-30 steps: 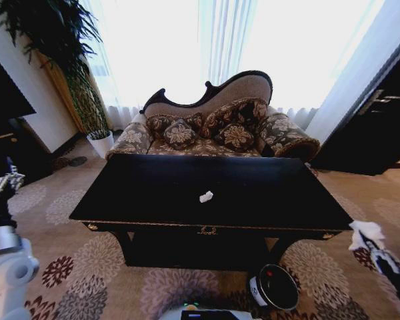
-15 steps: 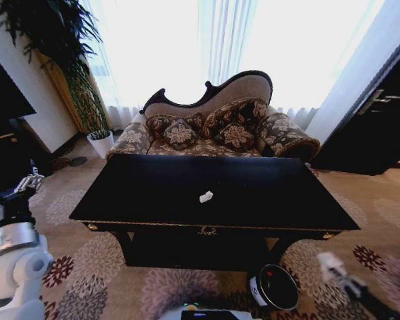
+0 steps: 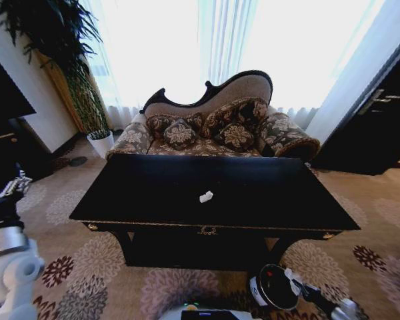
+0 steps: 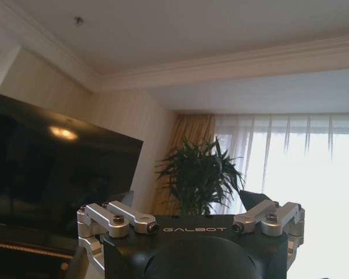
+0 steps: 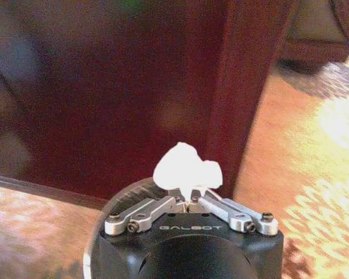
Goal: Move to the front of the table and place the trash on the table into the trash bin.
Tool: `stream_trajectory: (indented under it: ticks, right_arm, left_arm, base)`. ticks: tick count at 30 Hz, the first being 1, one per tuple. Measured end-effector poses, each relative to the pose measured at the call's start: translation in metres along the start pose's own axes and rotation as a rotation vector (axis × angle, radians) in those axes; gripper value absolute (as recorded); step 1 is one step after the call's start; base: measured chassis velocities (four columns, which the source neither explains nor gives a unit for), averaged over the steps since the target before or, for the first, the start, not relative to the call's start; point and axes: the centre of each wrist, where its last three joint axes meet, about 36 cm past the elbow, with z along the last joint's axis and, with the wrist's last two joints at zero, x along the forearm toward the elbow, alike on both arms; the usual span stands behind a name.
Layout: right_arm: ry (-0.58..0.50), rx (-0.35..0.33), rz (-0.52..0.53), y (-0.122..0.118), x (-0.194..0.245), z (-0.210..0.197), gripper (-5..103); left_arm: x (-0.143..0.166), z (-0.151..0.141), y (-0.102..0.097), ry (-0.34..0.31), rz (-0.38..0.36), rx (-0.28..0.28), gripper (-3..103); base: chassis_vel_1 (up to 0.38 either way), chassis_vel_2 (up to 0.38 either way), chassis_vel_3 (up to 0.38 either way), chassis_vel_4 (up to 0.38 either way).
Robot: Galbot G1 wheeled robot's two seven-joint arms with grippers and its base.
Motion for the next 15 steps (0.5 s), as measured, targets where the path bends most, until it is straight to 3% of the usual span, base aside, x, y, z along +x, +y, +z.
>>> stream_trajectory:
  ticks: [15]
  right_arm:
    - [0.09,-0.083,-0.037,0.034,-0.027,0.022,0]
  left_arm:
    - [0.008,-0.015,-0.002,-0.017,0.006,-0.018,100]
  base:
    - [0.0,0.0,0.0,0.0]
